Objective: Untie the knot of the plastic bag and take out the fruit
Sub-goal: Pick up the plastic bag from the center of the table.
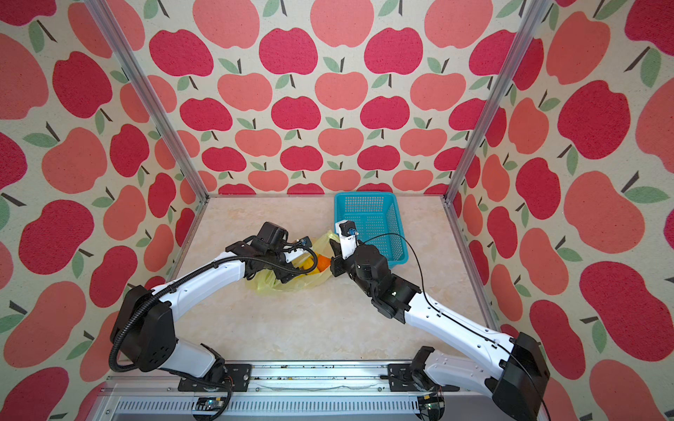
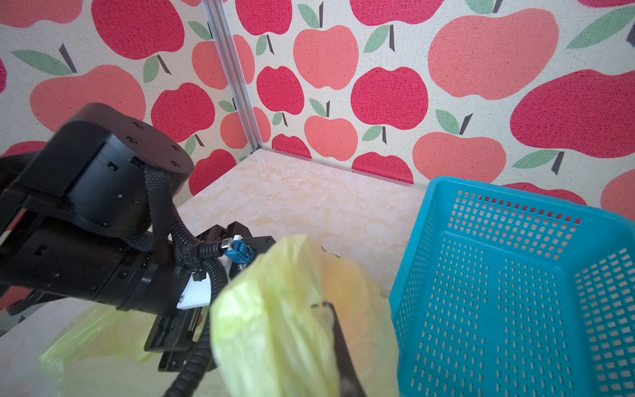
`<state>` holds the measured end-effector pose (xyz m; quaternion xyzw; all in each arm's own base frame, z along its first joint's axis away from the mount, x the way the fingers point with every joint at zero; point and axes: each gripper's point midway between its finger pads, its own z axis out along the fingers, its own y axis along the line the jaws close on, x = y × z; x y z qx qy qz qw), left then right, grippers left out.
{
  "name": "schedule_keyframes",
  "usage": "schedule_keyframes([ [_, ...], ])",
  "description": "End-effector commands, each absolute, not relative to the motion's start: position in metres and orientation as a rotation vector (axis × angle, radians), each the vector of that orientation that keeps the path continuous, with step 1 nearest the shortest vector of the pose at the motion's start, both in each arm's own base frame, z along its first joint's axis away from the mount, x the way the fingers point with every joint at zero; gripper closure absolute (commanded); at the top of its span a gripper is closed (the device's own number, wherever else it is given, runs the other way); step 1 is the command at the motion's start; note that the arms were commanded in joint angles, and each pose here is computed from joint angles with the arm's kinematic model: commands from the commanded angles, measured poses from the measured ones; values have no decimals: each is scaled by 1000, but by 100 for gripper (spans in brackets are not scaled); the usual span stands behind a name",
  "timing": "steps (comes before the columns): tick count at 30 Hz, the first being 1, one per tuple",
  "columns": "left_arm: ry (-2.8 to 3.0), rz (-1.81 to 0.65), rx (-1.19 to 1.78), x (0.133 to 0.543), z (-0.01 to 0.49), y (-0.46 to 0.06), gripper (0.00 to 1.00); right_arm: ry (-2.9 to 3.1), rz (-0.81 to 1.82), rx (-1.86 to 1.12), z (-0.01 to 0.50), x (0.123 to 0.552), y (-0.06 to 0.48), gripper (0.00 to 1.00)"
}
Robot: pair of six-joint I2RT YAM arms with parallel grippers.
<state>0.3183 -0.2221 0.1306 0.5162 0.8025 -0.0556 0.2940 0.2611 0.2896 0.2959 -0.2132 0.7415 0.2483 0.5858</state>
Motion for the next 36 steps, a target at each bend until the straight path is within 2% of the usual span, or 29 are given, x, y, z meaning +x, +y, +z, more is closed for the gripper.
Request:
schedule_keyframes([
  [1, 2100, -101, 1374, 322, 143, -219, 22, 1710, 577, -447, 302, 264, 281, 100],
  [3, 2078, -104, 1371, 322, 145, -220, 33, 1708, 583, -449, 303, 264, 282, 100],
  [5, 2063, -90, 1356, 326, 149, -220, 53, 1709, 588, -451, 302, 263, 283, 100],
  [7, 2041, -55, 1318, 333, 157, -219, 78, 1706, 596, -452, 303, 262, 283, 100],
  [8, 2030, -39, 1300, 337, 161, -217, 85, 1705, 596, -453, 302, 262, 283, 100],
  [11, 1996, 18, 1241, 348, 175, -213, 100, 1696, 613, -461, 302, 259, 283, 98],
  [15, 1934, 89, 1176, 361, 201, -209, 100, 1676, 642, -483, 303, 254, 285, 80],
  [17, 1907, 125, 1143, 369, 216, -207, 100, 1676, 644, -480, 303, 253, 283, 61],
  [19, 1875, 153, 1118, 376, 234, -205, 100, 1678, 646, -481, 305, 251, 282, 34],
  [24, 1833, 187, 1091, 396, 266, -201, 100, 1697, 661, -452, 331, 245, 270, 3],
  [28, 1833, 224, 1047, 422, 289, -194, 100, 1728, 753, -308, 373, 235, 250, 1],
  [32, 1866, 301, 1038, 450, 301, -189, 100, 1691, 910, -285, 411, 218, 249, 1],
  [36, 1870, 403, 1018, 473, 316, -187, 100, 1622, 961, -277, 438, 210, 240, 1],
])
